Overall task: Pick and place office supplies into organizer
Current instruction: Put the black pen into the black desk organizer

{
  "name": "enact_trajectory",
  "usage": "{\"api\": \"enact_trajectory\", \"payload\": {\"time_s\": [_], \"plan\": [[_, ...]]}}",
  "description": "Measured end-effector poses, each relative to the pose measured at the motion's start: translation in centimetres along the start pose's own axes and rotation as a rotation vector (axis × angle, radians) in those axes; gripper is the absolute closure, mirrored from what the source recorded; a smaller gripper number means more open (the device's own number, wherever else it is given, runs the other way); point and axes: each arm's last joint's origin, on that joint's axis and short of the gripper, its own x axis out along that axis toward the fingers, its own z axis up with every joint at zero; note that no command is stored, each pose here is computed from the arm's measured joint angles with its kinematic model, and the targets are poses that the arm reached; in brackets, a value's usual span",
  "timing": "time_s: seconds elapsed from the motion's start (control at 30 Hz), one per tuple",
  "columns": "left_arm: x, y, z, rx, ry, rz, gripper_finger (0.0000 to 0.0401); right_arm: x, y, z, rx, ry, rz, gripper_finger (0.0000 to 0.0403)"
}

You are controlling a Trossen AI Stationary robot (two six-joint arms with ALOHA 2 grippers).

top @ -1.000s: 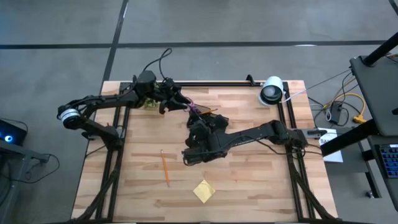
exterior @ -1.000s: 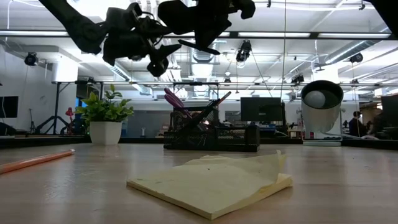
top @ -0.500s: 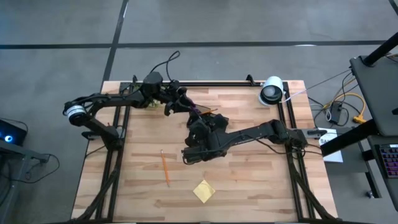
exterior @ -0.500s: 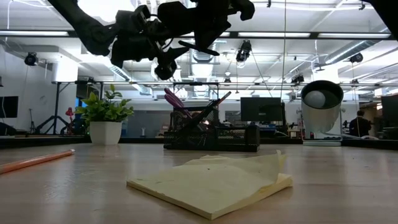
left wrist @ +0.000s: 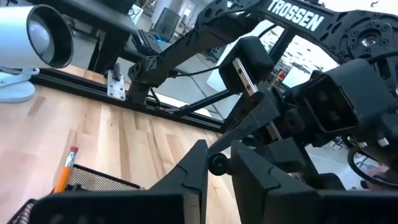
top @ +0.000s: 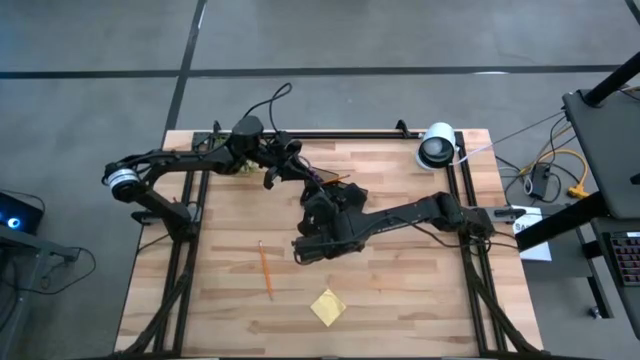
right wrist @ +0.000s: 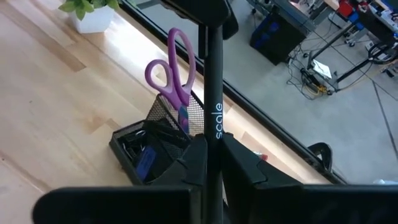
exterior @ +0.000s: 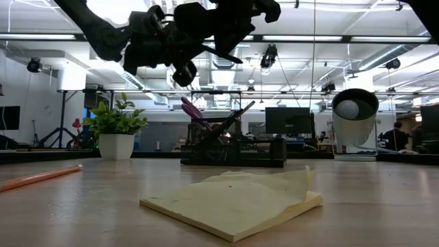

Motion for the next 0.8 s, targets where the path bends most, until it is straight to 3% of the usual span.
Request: {"api": "enact_trajectory", "payload": {"time_s": [0.2, 0.5, 0.67, 0.8], "plan": [[0.0, 0.0, 0.0, 0.050, 0.000, 0.002, 0.0370, 0.0, 0.0, -0.1, 0.004, 0.020, 0.012, 0.0330], [-1.1, 0.8, 1.7, 0.149, -0.006, 0.071, 0.0370, -1.7, 0.3, -1.9, -0.001, 0.279, 0.125, 0.0274], [-1.3, 1.0, 2.0, 0.270, 0.132, 0.216, 0.0370, -4.0, 1.0, -3.8, 0.025, 0.513, 0.239, 0.0254], [-0.8, 0.6, 2.4, 0.390, 0.319, 0.334, 0.0370, -6.2, 1.7, -5.8, 0.091, 0.632, 0.258, 0.0252]]}}
